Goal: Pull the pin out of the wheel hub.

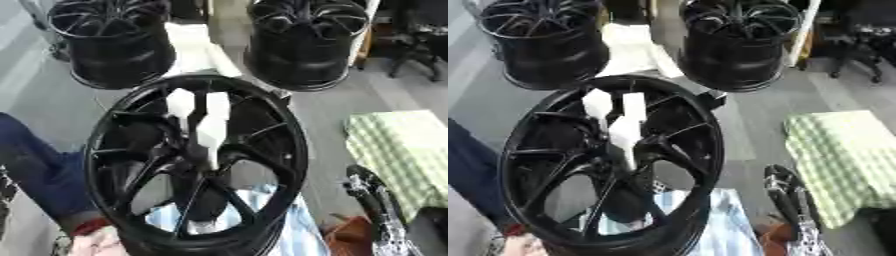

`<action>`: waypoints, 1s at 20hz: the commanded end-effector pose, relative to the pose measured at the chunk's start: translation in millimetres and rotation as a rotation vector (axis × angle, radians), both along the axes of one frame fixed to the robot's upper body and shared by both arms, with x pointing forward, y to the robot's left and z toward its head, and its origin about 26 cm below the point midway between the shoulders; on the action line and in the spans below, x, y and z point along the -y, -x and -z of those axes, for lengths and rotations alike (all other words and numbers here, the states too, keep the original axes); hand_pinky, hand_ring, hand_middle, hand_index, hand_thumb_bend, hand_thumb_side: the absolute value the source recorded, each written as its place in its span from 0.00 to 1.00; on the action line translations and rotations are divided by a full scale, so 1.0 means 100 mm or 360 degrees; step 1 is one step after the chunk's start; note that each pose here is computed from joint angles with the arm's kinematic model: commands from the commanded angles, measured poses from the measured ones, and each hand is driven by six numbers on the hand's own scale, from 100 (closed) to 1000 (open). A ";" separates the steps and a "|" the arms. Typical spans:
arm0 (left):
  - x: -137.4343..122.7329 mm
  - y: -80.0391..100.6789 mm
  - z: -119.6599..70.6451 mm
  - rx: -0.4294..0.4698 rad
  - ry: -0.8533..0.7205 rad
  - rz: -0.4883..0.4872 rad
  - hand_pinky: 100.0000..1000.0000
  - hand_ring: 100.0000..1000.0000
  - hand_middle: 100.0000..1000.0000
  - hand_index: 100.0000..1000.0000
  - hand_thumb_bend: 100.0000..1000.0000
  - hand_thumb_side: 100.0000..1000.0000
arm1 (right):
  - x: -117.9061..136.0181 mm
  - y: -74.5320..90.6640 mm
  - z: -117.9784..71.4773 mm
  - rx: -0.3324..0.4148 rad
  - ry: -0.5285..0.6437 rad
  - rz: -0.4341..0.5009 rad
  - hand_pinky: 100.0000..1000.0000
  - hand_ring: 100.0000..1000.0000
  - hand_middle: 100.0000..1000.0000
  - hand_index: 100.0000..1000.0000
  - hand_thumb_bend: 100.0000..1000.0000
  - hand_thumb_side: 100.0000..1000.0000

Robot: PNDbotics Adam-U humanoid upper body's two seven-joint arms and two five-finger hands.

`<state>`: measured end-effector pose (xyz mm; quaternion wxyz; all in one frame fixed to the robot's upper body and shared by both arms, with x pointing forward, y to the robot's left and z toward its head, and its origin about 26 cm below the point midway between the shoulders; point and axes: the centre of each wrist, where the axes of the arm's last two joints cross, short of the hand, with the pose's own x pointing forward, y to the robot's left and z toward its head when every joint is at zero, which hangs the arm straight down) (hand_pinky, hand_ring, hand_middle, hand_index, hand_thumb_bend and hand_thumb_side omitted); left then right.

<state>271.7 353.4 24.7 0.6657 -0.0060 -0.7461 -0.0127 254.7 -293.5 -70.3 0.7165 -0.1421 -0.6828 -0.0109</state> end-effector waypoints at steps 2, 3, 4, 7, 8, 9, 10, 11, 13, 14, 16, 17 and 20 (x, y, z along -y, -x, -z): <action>-0.08 -0.08 -0.25 0.0120 -0.0074 0.0033 0.90 1.00 0.66 0.83 0.00 0.75 | 0.02 -0.04 -0.08 0.0046 0.0020 -0.0011 0.69 0.66 0.69 0.84 0.16 0.65; -0.10 -0.10 -0.31 0.0150 -0.0097 0.0040 0.90 1.00 0.66 0.83 0.00 0.73 | 0.02 -0.04 -0.08 0.0045 0.0020 -0.0010 0.69 0.66 0.69 0.84 0.16 0.65; -0.13 -0.12 -0.37 0.0182 -0.0120 0.0048 0.90 1.00 0.66 0.83 0.00 0.71 | 0.03 -0.04 -0.08 0.0044 0.0021 -0.0010 0.69 0.66 0.69 0.84 0.16 0.65; -0.23 -0.21 -0.67 0.0323 -0.0234 0.0114 0.88 1.00 0.67 0.84 0.00 0.66 | 0.03 -0.03 -0.07 0.0042 0.0026 -0.0010 0.69 0.66 0.69 0.84 0.16 0.65; -0.27 -0.25 -0.78 0.0373 -0.0280 0.0147 0.87 1.00 0.67 0.84 0.00 0.63 | 0.04 -0.03 -0.07 0.0041 0.0027 -0.0011 0.69 0.66 0.69 0.84 0.16 0.65; -0.30 -0.29 -0.92 0.0432 -0.0335 0.0187 0.87 1.00 0.67 0.84 0.00 0.61 | 0.04 -0.03 -0.07 0.0040 0.0030 -0.0012 0.69 0.66 0.69 0.84 0.16 0.65; -0.33 -0.33 -1.05 0.0492 -0.0390 0.0232 0.87 1.00 0.67 0.84 0.00 0.60 | 0.04 -0.03 -0.07 0.0039 0.0032 -0.0014 0.69 0.66 0.69 0.84 0.16 0.65; -0.35 -0.37 -1.19 0.0557 -0.0454 0.0287 0.86 1.00 0.67 0.85 0.00 0.56 | 0.04 -0.03 -0.07 0.0039 0.0034 -0.0016 0.69 0.66 0.69 0.84 0.16 0.65; -0.37 -0.45 -1.46 0.0680 -0.0590 0.0421 0.85 1.00 0.67 0.85 0.00 0.52 | 0.05 -0.03 -0.07 0.0037 0.0039 -0.0022 0.69 0.66 0.69 0.84 0.16 0.65; -0.38 -0.49 -1.59 0.0736 -0.0658 0.0497 0.85 1.00 0.67 0.86 0.00 0.51 | 0.05 -0.03 -0.07 0.0037 0.0042 -0.0025 0.69 0.66 0.69 0.84 0.16 0.65; -0.37 -0.56 -1.85 0.0832 -0.0806 0.0670 0.84 1.00 0.68 0.87 0.00 0.49 | 0.05 -0.03 -0.07 0.0035 0.0048 -0.0032 0.69 0.66 0.69 0.84 0.16 0.65; -0.36 -0.60 -1.96 0.0864 -0.0883 0.0766 0.84 1.00 0.68 0.87 0.00 0.49 | 0.05 -0.03 -0.07 0.0034 0.0050 -0.0036 0.69 0.66 0.69 0.84 0.16 0.65; -0.38 -0.72 -2.22 0.0884 -0.1100 0.1040 0.83 1.00 0.69 0.88 0.00 0.49 | 0.05 -0.03 -0.08 0.0032 0.0058 -0.0050 0.69 0.66 0.69 0.84 0.16 0.65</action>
